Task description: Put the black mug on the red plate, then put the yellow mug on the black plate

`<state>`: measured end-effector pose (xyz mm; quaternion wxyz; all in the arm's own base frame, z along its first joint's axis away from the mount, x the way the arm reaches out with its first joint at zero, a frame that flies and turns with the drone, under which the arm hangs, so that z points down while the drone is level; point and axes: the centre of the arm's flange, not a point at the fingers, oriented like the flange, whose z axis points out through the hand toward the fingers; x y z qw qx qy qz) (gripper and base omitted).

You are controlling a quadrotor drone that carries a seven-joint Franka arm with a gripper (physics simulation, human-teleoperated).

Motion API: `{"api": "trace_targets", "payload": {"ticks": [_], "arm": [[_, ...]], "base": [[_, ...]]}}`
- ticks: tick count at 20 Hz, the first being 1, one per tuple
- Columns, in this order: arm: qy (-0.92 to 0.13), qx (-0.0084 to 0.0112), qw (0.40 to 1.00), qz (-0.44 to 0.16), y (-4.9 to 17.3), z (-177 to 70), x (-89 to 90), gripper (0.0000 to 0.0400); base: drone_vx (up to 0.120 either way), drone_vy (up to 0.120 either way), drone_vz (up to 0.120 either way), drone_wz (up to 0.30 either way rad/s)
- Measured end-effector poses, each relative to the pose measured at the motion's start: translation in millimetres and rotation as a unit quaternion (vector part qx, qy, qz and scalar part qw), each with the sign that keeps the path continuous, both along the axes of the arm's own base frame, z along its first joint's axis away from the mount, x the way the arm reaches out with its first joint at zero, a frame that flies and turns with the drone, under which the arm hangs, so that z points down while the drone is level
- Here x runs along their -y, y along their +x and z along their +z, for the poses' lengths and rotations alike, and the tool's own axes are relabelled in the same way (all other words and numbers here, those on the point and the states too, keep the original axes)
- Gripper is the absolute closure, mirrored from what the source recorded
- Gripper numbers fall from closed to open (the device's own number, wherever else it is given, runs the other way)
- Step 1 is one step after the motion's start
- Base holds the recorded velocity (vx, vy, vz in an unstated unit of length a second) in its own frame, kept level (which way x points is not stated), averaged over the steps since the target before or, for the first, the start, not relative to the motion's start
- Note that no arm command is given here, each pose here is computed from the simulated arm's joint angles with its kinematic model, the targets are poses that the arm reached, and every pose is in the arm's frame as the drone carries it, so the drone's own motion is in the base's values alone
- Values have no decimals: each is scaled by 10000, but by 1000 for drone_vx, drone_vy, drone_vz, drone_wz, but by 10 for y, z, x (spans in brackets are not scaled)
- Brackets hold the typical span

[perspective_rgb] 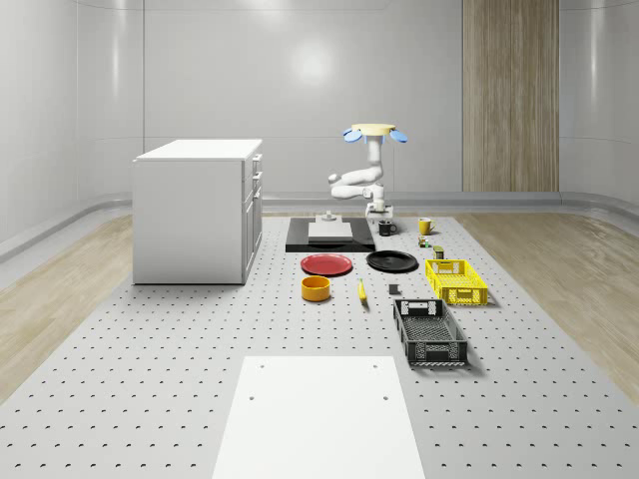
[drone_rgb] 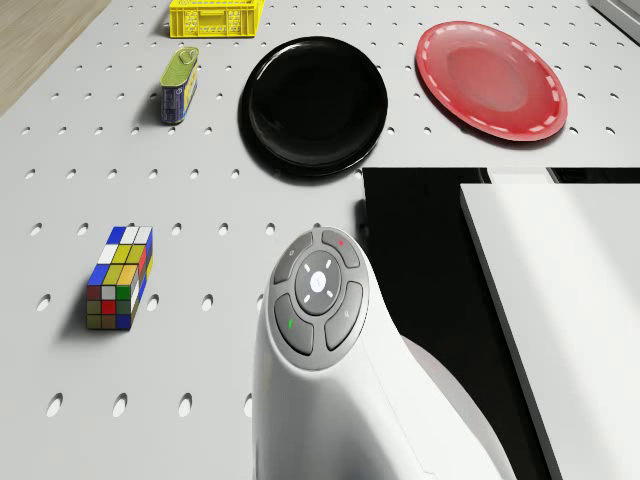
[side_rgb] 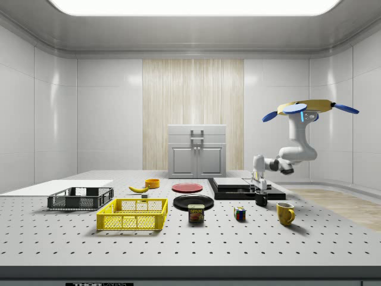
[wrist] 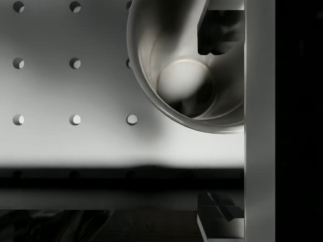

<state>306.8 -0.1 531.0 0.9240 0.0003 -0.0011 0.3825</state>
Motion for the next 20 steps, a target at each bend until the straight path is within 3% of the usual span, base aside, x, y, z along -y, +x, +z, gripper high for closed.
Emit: {"api": "trace_targets", "payload": {"ticks": [3, 6, 13, 20], "arm": [[0, 0, 10000, 0, 0, 19, 0, 174], [0, 0, 10000, 0, 0, 28, 0, 235], [0, 0, 10000, 1, 0, -43, -1, 280], [1, -1, 10000, 1, 0, -234, -1, 288]], "base": [[0, 0, 0, 0], [0, 0, 0, 0], [0, 0, 0, 0], [0, 0, 120, 0]]}}
